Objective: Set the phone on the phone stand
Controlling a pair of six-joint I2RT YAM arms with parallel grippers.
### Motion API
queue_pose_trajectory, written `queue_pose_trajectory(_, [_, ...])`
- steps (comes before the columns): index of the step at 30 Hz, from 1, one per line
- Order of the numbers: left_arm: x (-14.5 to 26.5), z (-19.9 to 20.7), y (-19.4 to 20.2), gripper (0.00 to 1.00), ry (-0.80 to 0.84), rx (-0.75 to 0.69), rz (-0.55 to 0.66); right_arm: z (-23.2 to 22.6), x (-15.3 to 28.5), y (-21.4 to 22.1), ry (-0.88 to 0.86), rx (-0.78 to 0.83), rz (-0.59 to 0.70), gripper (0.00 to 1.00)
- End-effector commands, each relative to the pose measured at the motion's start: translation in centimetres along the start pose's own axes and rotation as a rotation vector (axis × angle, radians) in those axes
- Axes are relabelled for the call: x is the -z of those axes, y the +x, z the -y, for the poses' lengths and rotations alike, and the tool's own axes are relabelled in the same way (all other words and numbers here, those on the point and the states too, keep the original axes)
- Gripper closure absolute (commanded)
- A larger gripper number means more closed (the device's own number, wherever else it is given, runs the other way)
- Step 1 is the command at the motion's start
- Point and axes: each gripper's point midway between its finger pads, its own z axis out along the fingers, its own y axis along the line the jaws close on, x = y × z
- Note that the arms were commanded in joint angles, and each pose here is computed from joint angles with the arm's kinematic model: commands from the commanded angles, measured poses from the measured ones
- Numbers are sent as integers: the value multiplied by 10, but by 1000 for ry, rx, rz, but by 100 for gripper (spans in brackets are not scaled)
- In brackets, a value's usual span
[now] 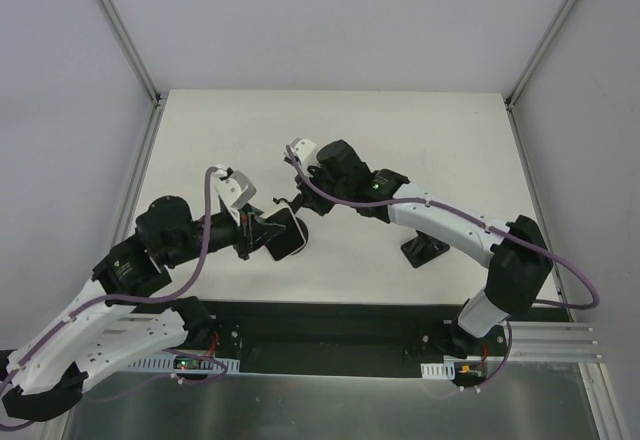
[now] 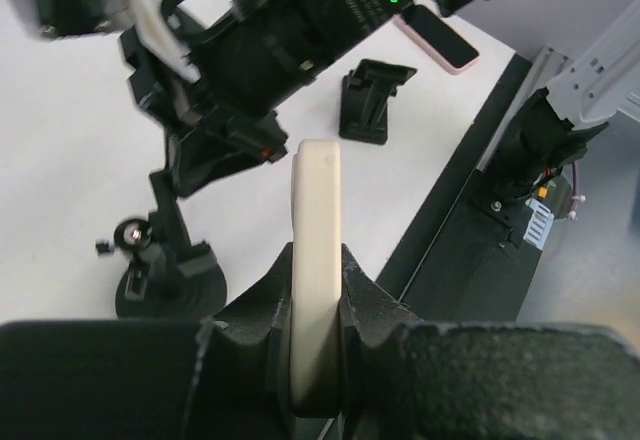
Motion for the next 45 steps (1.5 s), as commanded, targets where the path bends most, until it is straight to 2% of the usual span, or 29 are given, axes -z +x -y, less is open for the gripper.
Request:
queue_pose_trajectory(1, [-18, 32, -55, 100, 203, -207, 272, -16, 25, -24, -224, -26, 80, 99])
queue_pose_trajectory(4, [-33, 42, -59, 100, 285, -305, 306, -11, 27, -22, -281, -47, 74, 99])
queue_pose_trajectory(9, [-69, 50, -43, 100, 393, -378, 236, -6, 31, -17, -311, -30, 67, 99])
queue_pose_trajectory(15, [-96, 36, -31, 100, 415, -445, 184, -8, 36, -11, -375, -29, 66, 99])
queue_pose_trajectory(22, [-114, 12, -23, 100, 453, -396, 120, -12, 38, -8, -416, -33, 61, 99])
queue_pose_trajectory(30, [-126, 3, -21, 100, 490, -329, 79, -12, 39, -4, -422, -34, 55, 99])
queue_pose_trajectory(39, [-130, -21, -26, 100, 411, -278, 70, -11, 38, -1, -416, -33, 46, 99])
queue_pose_trajectory(45, [-130, -28, -28, 100, 422, -267, 64, -11, 37, -1, -421, -31, 46, 99])
